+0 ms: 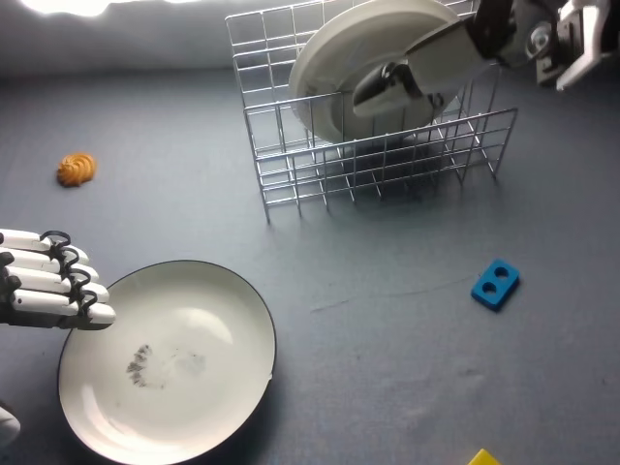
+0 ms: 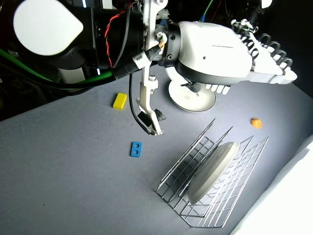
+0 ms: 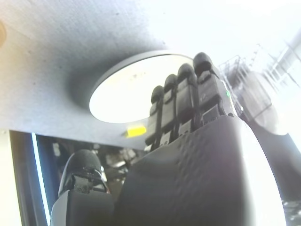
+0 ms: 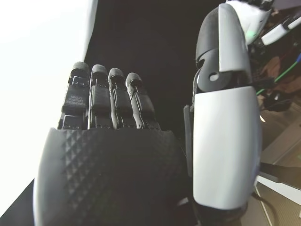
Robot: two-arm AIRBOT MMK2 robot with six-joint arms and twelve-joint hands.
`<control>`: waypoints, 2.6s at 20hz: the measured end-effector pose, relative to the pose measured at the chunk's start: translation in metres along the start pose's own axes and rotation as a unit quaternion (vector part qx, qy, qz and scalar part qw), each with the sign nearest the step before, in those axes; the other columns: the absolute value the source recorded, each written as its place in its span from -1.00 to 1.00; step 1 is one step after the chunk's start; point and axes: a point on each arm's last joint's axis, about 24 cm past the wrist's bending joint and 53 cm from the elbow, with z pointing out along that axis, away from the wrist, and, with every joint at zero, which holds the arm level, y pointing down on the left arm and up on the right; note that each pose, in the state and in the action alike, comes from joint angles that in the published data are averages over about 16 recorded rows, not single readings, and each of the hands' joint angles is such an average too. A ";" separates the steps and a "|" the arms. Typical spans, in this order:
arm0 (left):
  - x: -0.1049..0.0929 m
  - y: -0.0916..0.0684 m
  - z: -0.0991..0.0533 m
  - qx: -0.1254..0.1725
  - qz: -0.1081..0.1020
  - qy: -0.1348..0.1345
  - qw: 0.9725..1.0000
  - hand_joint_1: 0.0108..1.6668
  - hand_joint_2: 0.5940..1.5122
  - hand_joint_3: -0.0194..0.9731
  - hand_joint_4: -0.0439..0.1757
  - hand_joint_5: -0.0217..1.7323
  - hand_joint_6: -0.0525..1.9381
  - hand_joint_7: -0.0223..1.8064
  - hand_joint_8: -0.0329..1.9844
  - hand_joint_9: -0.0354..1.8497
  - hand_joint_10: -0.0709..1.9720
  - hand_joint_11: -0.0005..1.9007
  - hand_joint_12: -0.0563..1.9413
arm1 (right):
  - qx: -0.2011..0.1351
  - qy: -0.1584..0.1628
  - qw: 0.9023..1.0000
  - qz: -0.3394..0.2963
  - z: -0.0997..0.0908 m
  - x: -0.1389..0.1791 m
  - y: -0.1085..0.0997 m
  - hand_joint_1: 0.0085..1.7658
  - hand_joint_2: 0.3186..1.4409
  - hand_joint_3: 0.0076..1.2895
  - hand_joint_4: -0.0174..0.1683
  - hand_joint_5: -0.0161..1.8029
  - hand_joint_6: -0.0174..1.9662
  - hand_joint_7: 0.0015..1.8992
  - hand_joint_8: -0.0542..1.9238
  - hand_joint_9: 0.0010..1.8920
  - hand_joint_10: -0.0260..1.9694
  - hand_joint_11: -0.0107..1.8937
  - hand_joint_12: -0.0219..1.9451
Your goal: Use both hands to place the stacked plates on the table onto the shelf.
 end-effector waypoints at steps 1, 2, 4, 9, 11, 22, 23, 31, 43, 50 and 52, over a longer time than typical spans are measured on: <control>0.000 0.001 0.000 -0.002 0.000 0.000 1.000 -0.98 0.19 -0.93 -0.60 -0.80 -0.93 -0.82 -0.96 -0.84 -0.92 -0.98 -0.71 | -0.004 0.000 1.000 0.006 -0.001 0.003 0.001 0.27 0.09 -0.99 -0.79 -0.96 -0.96 -0.99 -0.93 -0.98 -0.97 -0.97 -0.98; 0.000 0.002 0.000 -0.004 0.000 0.001 1.000 -0.98 0.19 -0.93 -0.60 -0.80 -0.93 -0.82 -0.96 -0.84 -0.92 -0.98 -0.71 | -0.008 0.001 1.000 0.012 -0.002 0.006 0.002 0.27 0.09 -0.99 -0.79 -0.96 -0.96 -0.99 -0.93 -0.98 -0.97 -0.97 -0.98; 0.001 0.004 -0.001 -0.007 0.000 0.003 1.000 -0.98 0.19 -0.93 -0.60 -0.80 -0.93 -0.82 -0.96 -0.84 -0.92 -0.98 -0.72 | -0.015 0.005 1.000 0.025 -0.003 0.012 0.004 0.27 0.08 -0.98 -0.80 -0.96 -0.96 -0.99 -0.93 -0.98 -0.97 -0.97 -0.98; 0.006 0.006 0.001 -0.013 -0.001 0.010 1.000 -0.98 0.19 -0.93 -0.59 -0.80 -0.93 -0.82 -0.96 -0.84 -0.92 -0.98 -0.73 | -0.020 0.022 0.999 0.032 -0.003 0.031 0.004 0.29 0.07 -0.98 -0.81 -0.96 -0.96 -0.99 -0.93 -0.98 -0.97 -0.97 -0.99; 0.009 0.007 0.002 -0.015 -0.002 0.013 1.000 -0.98 0.19 -0.93 -0.59 -0.80 -0.93 -0.82 -0.96 -0.83 -0.92 -0.98 -0.72 | -0.021 0.031 0.999 0.024 -0.002 0.042 0.004 0.29 0.08 -0.98 -0.82 -0.96 -0.96 -0.99 -0.93 -0.98 -0.97 -0.97 -0.99; 0.022 0.006 0.009 -0.022 -0.014 0.027 0.999 -0.99 0.18 -0.93 -0.58 -0.81 -0.93 -0.85 -0.97 -0.84 -0.93 -0.98 -0.76 | -0.020 0.096 0.988 -0.118 -0.003 0.125 0.002 0.26 0.10 -0.99 -0.77 -0.96 -0.96 -0.99 -0.93 -0.98 -0.97 -0.97 -0.98; 0.023 0.006 0.010 -0.023 -0.015 0.028 0.999 -0.99 0.18 -0.93 -0.58 -0.81 -0.93 -0.86 -0.97 -0.84 -0.92 -0.98 -0.76 | -0.021 0.102 0.987 -0.125 -0.004 0.133 0.002 0.26 0.09 -0.99 -0.76 -0.96 -0.96 -0.99 -0.93 -0.98 -0.97 -0.97 -0.98; 0.034 0.008 0.015 -0.030 -0.026 0.041 0.998 -0.99 0.16 -0.93 -0.59 -0.81 -0.93 -0.90 -0.98 -0.83 -0.91 -0.98 -0.77 | -0.030 0.141 0.978 -0.150 -0.009 0.183 0.003 0.23 0.07 -0.99 -0.74 -0.96 -0.96 -0.99 -0.93 -0.98 -0.97 -0.97 -0.98; 0.038 0.008 0.018 -0.034 -0.040 0.041 0.998 -0.99 0.15 -0.93 -0.64 -0.81 -0.95 -0.92 -0.99 -0.79 -0.90 -0.98 -0.72 | -0.038 0.161 0.972 -0.169 -0.013 0.208 0.003 0.22 0.06 -0.99 -0.75 -0.96 -0.96 -0.99 -0.93 -0.98 -0.97 -0.97 -0.98; 0.025 0.002 0.016 -0.020 -0.041 0.021 0.999 -0.99 0.15 -0.93 -0.64 -0.84 -0.95 -0.91 -0.98 -0.82 -0.90 -0.98 -0.77 | -0.038 0.161 0.972 -0.170 -0.013 0.208 0.003 0.22 0.06 -0.99 -0.75 -0.96 -0.96 -0.99 -0.93 -0.98 -0.97 -0.97 -0.98; 0.020 -0.001 0.014 -0.012 -0.037 0.014 0.999 -0.99 0.16 -0.93 -0.64 -0.85 -0.94 -0.91 -0.98 -0.83 -0.91 -0.98 -0.79 | -0.038 0.161 0.971 -0.170 -0.013 0.208 0.003 0.22 0.06 -0.99 -0.75 -0.96 -0.96 -0.99 -0.93 -0.98 -0.97 -0.97 -0.98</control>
